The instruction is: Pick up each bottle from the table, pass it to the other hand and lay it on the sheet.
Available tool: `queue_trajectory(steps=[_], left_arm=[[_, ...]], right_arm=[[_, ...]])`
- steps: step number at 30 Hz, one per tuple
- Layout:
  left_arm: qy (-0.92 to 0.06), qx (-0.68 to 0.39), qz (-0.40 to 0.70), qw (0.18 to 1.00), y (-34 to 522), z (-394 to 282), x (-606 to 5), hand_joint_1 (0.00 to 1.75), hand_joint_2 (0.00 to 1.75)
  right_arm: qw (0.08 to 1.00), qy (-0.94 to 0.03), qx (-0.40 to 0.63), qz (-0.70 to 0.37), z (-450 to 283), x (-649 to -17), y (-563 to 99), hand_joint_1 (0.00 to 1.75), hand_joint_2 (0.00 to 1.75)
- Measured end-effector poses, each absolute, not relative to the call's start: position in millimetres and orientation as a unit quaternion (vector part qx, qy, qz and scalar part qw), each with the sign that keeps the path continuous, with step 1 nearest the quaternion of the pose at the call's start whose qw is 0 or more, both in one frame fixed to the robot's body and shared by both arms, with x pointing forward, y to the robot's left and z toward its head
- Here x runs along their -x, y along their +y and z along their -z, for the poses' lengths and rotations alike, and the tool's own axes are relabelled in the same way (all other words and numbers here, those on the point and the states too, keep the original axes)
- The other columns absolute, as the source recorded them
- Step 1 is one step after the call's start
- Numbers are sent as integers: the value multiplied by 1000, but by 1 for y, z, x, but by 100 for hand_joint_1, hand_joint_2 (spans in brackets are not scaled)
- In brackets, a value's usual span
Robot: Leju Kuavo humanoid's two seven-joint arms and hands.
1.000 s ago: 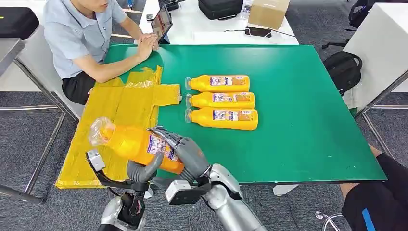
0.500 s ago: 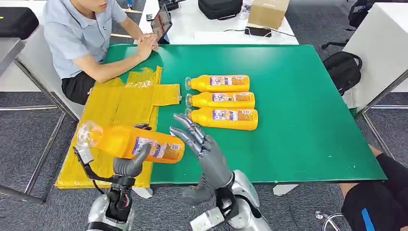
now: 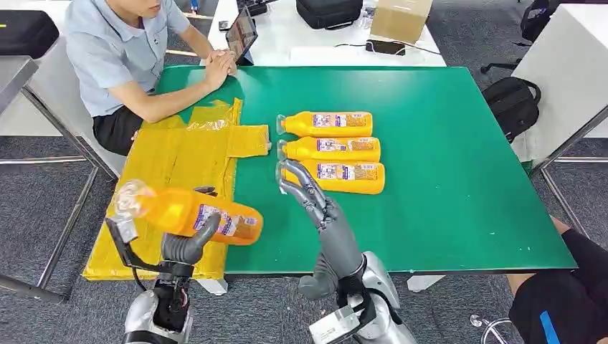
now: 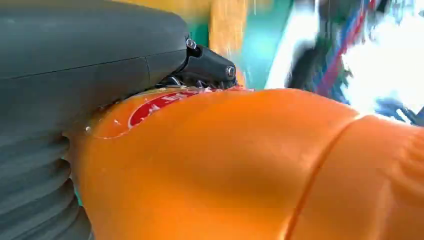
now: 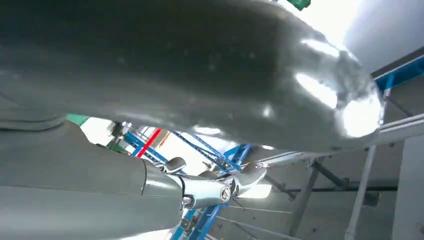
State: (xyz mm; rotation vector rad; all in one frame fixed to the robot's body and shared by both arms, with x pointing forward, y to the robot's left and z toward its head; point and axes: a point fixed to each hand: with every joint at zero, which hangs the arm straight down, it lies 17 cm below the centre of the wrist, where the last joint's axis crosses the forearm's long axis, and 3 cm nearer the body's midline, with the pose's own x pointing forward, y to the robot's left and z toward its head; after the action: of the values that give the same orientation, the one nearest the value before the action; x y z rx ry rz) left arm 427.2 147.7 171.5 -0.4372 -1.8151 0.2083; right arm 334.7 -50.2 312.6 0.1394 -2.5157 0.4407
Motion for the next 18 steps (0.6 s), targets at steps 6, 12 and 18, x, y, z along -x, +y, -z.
queue_trajectory(steps=[6,12,18], left_arm=[[-841,-101,63,527,179,-226,-445,175,175],[-845,-264,140,444,197,-277,-446,175,175],[-802,-365,201,428,203,-277,-459,175,175]], right_arm=[[269,-949,-42,-157,-328,-327,-60,0,0],[215,-971,9,-105,-371,-310,-93,0,0],[202,-976,0,-86,-388,-303,-107,0,0]])
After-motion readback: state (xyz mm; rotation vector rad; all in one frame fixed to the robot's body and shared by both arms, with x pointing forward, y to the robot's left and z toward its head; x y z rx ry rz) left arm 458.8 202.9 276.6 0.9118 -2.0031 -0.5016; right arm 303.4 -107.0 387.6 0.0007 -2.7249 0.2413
